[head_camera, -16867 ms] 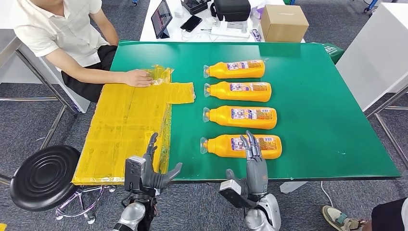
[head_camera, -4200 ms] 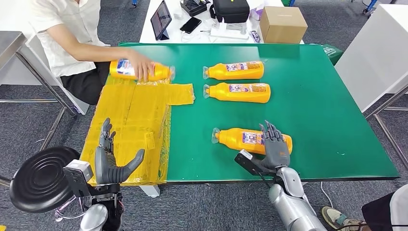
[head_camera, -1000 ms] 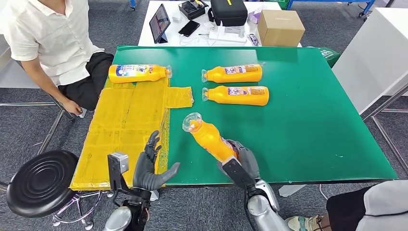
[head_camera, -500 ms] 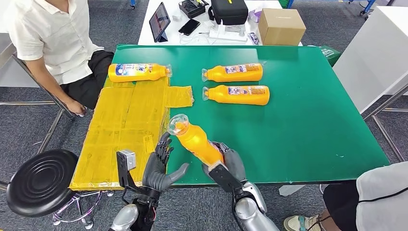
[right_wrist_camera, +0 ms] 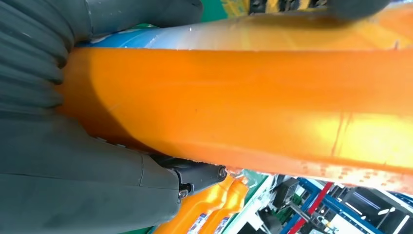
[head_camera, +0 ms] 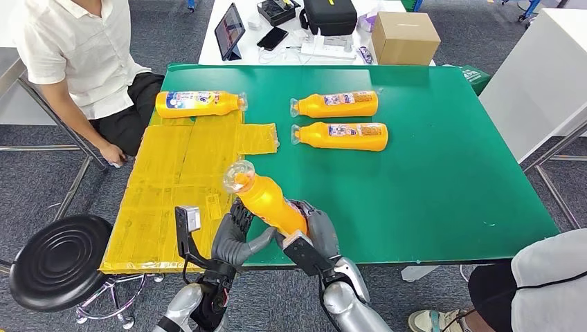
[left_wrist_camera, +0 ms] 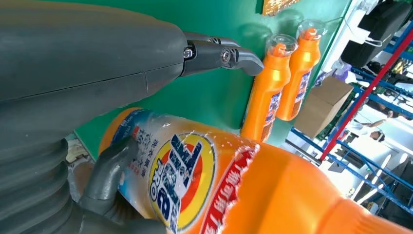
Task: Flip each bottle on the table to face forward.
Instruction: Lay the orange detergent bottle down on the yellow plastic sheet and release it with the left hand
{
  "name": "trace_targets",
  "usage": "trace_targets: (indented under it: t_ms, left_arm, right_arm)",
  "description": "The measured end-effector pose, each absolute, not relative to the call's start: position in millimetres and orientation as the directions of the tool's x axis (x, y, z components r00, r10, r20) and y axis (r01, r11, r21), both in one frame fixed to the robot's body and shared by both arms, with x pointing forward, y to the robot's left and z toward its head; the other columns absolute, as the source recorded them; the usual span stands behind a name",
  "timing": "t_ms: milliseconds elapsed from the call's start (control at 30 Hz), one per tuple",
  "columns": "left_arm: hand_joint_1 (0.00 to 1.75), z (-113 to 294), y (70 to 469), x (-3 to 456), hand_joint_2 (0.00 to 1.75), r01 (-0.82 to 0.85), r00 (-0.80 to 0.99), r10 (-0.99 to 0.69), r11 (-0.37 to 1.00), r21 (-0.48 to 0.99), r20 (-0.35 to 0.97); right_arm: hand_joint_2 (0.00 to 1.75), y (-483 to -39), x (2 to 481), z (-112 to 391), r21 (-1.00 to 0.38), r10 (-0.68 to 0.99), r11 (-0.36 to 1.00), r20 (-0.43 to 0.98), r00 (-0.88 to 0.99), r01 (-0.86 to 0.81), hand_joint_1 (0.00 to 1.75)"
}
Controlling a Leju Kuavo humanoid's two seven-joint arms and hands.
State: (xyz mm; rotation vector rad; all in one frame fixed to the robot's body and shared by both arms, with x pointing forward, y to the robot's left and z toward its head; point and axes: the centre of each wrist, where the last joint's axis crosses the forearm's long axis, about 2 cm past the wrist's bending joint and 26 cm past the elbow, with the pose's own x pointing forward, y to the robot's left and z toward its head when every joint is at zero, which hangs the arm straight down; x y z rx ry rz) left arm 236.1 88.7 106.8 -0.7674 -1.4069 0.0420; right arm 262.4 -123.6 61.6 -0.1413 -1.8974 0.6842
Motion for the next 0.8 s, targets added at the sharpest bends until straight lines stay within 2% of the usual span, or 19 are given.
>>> trace_targets:
  t_ms: [500,800]
  left_arm:
    - [0.0,113.9,86.6,245.5,1.75,0.427,0.196,0.465,0.752,-0.502,0.863]
    - [0.0,113.2,89.0,246.7,1.75,0.425,0.191,0.461,0.757,-0.497,0.866]
  right_arm:
    - [1.75,-114.6,284.4,69.6,-0.554,0.427,0.8,0.796,-0.43,-0.231,1.43]
    - [1.75,-112.1,290.8,67.7,-0.606,0.481,0.76,0.767,-0.425,-0.235,1.65]
